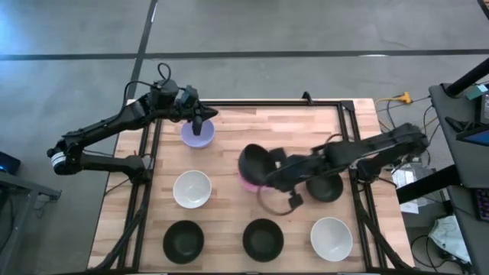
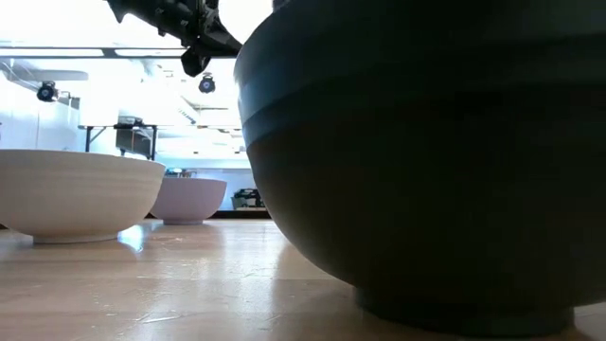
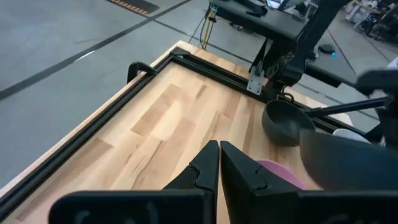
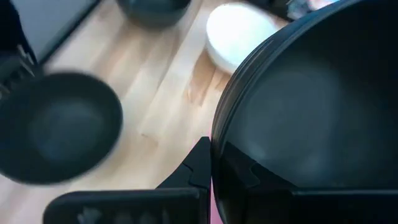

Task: Nest bowls inside each other
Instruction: Stack the black bowl on the pink bowl

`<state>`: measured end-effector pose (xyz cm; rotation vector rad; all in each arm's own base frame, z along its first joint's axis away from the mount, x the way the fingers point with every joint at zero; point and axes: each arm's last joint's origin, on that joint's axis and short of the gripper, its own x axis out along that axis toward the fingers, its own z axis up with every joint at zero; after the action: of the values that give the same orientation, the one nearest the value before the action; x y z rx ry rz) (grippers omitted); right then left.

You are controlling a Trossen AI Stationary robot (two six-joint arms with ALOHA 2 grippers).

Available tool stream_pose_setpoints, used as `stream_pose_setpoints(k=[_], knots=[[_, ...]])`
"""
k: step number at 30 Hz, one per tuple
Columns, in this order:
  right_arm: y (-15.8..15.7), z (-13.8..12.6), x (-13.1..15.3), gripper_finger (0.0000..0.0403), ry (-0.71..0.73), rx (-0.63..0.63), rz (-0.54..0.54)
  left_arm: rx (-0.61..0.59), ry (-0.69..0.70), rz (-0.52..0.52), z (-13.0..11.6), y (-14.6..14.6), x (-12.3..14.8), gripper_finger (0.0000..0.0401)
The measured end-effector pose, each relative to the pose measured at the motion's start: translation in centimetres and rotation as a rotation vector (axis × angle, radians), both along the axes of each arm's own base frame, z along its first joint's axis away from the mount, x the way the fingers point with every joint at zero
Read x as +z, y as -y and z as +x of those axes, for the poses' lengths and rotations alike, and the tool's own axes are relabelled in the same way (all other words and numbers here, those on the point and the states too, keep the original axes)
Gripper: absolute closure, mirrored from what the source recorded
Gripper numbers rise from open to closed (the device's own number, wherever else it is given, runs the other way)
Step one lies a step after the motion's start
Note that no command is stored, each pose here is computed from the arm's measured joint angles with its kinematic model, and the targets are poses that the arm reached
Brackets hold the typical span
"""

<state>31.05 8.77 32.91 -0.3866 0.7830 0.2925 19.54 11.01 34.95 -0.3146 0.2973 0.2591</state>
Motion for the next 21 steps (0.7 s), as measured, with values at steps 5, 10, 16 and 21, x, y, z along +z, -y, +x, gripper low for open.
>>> stream_pose_setpoints(k=[5,10,16,21], knots=[[-0.8,2.3,-2.3,0.0394,-0.224,0.091,-0.130,-0.001,-0.035,-0.020,-0.4,0.2,-0.2,0.0401],[-0.6,3.4,-4.5,0.0394,-0.341,0.092,-0.168,-0.001,-0.040,-0.025,-1.0,0.6,0.0,0.0401],[0.1,4.1,-6.7,0.0394,-0.402,0.048,-0.234,0.001,-0.016,-0.016,-1.9,1.2,0.6,0.0401],[0.6,4.6,-7.4,0.0394,-0.421,0.062,-0.246,0.002,0.013,0.001,-2.7,1.6,1.2,0.0401]])
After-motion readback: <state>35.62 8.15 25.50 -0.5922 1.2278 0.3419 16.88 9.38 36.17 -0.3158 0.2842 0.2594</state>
